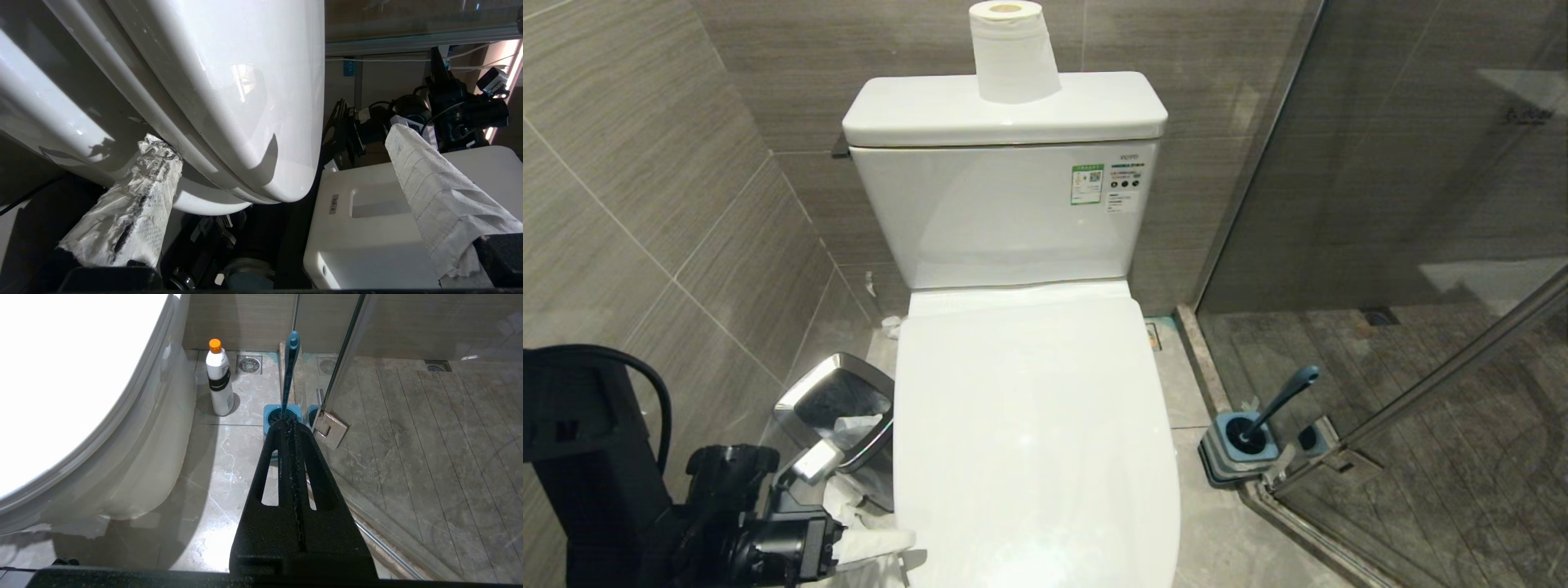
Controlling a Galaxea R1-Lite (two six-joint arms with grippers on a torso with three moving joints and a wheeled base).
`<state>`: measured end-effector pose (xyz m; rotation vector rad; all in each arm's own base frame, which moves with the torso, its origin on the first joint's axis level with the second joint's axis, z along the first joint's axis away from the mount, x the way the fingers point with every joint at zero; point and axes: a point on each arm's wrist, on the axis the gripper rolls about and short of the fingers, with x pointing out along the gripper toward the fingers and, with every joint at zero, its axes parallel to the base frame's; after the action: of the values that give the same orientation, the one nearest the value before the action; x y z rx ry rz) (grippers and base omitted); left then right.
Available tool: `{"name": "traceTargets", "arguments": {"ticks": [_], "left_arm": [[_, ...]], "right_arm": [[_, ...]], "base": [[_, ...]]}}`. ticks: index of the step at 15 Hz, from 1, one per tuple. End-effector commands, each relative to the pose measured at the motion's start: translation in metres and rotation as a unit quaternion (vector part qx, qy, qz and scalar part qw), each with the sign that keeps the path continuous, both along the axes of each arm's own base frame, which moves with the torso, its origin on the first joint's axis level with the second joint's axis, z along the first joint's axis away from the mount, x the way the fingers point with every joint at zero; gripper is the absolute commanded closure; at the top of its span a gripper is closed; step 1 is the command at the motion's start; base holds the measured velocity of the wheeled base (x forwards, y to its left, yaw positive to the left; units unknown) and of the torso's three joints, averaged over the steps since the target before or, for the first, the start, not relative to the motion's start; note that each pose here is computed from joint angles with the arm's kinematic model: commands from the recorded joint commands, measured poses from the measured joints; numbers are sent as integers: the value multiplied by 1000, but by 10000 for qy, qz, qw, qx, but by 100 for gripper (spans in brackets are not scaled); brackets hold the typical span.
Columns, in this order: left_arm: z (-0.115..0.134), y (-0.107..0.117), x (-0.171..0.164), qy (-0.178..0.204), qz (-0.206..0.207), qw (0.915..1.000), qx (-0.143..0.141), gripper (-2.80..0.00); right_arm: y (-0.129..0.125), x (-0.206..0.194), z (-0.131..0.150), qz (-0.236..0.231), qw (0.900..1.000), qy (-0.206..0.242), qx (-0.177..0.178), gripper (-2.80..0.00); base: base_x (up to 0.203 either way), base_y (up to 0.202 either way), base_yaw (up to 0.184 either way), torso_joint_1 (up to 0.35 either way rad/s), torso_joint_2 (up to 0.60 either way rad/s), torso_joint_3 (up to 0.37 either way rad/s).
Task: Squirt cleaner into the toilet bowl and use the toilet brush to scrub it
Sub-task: Use the left hand to lift the toilet lid slightly
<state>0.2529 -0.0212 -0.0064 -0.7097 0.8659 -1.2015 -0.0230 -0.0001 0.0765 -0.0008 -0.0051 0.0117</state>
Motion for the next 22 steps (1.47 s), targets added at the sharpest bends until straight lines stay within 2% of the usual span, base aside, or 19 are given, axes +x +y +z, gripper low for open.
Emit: {"name": "traceTargets", "arguments": {"ticks": [1, 3, 8, 18, 22], "left_arm": [[6, 0, 2, -164, -42, 9998, -61, -280], [11, 0, 2, -142, -118, 9996, -222, -280], [36, 0, 2, -69, -60, 9995, -313, -280], [105, -15, 0, -529, -248, 9973, -449, -280], [119, -18, -10, -682, -295, 9962, -462, -280]], "right_arm": [[0, 0, 0, 3, 10000, 3, -3, 0], [0, 0, 0, 3, 10000, 9, -4, 0], [0, 0, 0, 3, 10000, 4, -3, 0], [0, 0, 0, 3, 10000, 2, -3, 0], [0, 0, 0, 3, 10000, 2, -3, 0]], "base": [[0, 0, 0, 0, 0, 0], [0, 0, 0, 0, 0, 0], [0, 0, 0, 0, 0, 0], [0, 0, 0, 0, 0, 0], [0, 0, 0, 0, 0, 0]]}}
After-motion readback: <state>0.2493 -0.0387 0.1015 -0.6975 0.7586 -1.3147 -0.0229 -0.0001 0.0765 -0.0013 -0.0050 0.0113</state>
